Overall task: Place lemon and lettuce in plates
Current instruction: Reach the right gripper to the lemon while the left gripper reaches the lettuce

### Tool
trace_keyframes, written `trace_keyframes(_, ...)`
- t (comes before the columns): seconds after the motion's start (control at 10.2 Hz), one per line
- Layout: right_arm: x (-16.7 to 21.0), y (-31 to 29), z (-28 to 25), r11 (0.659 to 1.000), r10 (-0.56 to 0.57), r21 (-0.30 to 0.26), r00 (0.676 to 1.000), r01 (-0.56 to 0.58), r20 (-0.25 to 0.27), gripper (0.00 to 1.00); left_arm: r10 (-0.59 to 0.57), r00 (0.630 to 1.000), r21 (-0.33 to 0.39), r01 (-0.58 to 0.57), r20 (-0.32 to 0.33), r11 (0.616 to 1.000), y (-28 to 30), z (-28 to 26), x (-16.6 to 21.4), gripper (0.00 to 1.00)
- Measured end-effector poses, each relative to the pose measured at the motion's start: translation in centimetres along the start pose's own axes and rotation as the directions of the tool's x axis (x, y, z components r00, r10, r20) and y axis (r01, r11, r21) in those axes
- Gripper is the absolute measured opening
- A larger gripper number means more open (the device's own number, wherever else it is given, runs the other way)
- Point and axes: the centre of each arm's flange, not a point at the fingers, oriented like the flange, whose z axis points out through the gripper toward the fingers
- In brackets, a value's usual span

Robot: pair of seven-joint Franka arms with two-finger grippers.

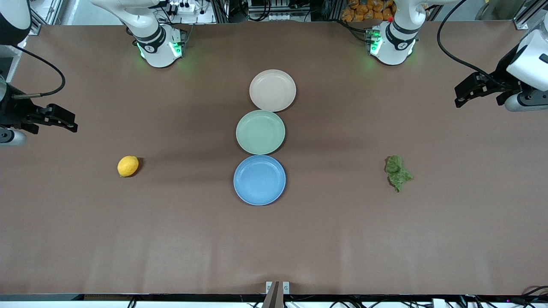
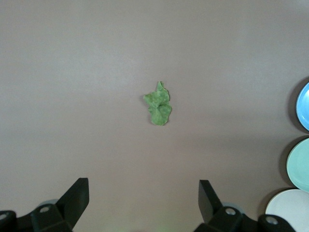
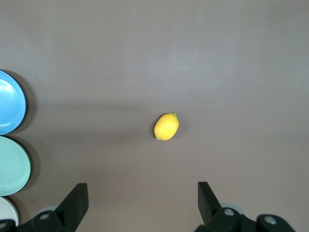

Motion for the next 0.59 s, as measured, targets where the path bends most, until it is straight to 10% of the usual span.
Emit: trace_keyframes(0.59,0.1,0.3,0.4,1.000,0.006,0.000,1.000,-0.006,0.003,1.00,0.008,0.999,0.007,-0.008,0.053,1.000,0.6,3.8,1.5,1.00)
